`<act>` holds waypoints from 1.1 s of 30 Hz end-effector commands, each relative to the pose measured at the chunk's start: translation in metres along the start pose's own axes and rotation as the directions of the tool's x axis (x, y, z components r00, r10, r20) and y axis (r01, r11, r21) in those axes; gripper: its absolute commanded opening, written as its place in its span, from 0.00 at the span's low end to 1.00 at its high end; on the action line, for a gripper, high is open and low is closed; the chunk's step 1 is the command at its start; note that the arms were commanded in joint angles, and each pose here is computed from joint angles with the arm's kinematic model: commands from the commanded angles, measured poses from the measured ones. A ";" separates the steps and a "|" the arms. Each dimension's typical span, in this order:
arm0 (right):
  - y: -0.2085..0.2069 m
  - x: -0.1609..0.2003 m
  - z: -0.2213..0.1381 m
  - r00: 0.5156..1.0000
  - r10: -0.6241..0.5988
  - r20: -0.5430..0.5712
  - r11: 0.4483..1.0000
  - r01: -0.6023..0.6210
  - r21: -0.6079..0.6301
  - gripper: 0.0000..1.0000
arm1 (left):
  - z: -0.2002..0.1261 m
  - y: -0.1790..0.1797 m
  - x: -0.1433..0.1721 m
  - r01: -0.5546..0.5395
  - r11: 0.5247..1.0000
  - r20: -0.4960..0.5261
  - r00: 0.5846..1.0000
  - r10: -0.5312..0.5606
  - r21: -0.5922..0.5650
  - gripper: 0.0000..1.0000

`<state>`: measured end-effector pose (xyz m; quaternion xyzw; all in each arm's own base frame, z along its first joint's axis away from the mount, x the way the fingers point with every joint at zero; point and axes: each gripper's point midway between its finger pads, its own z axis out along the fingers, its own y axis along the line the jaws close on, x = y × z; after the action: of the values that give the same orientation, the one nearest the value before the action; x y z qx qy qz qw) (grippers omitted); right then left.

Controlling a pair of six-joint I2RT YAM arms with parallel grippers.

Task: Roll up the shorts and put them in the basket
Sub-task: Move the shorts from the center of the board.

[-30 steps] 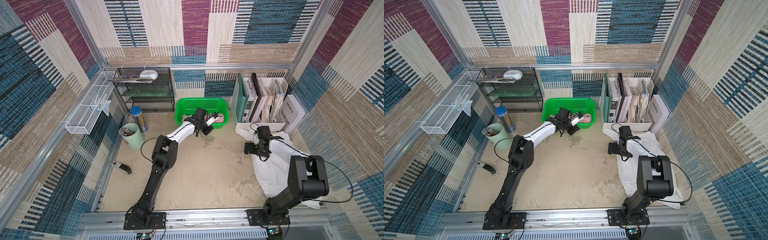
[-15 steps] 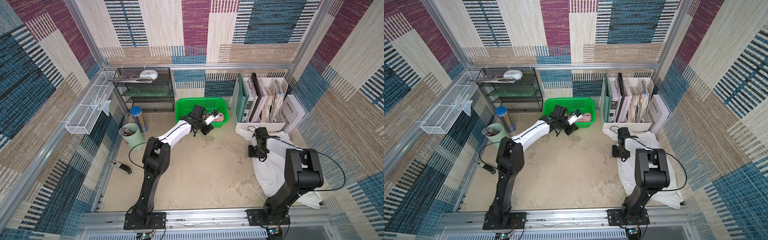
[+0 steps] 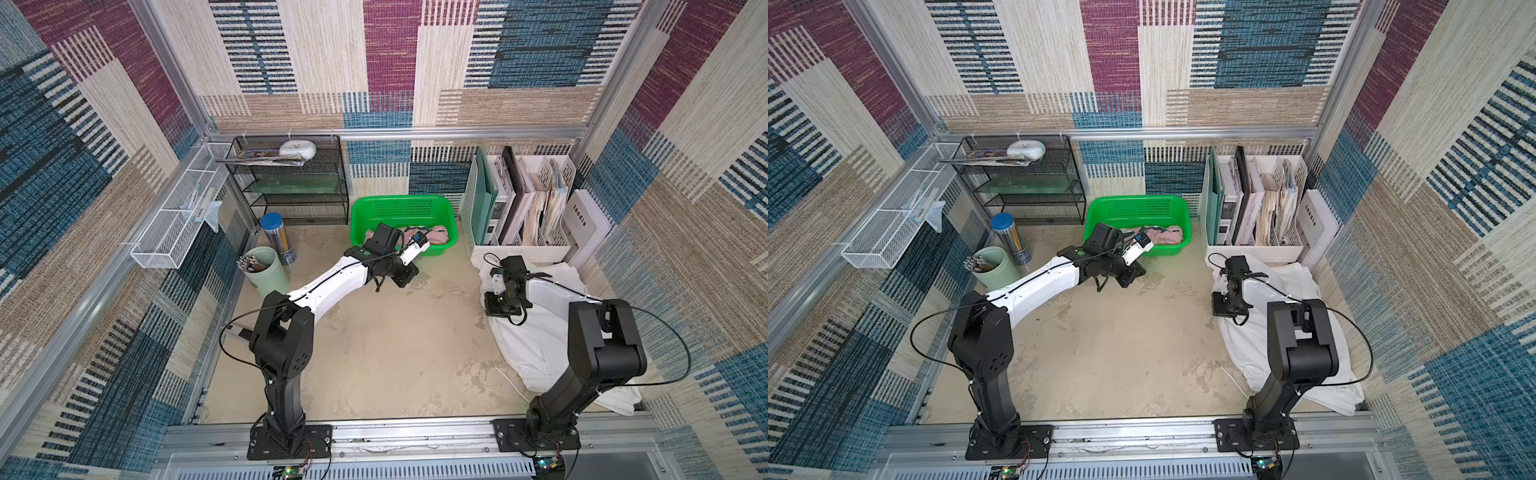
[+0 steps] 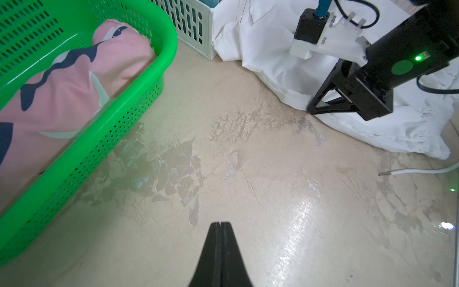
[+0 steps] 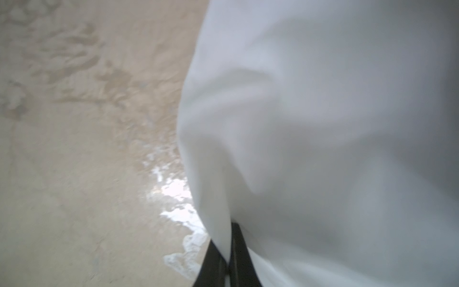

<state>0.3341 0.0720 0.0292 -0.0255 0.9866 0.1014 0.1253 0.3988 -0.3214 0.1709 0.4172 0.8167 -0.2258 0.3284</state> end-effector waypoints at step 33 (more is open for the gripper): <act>0.279 -0.004 -0.005 0.865 -0.478 0.154 0.826 0.502 -0.255 0.99 | -0.137 -0.001 0.071 0.189 0.917 0.051 0.982 -0.183 -0.351 0.00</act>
<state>0.2997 0.3610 0.0794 -0.2909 0.9105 0.2598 0.1377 0.3182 -0.1950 0.2098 0.2741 0.8795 -0.1043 0.3748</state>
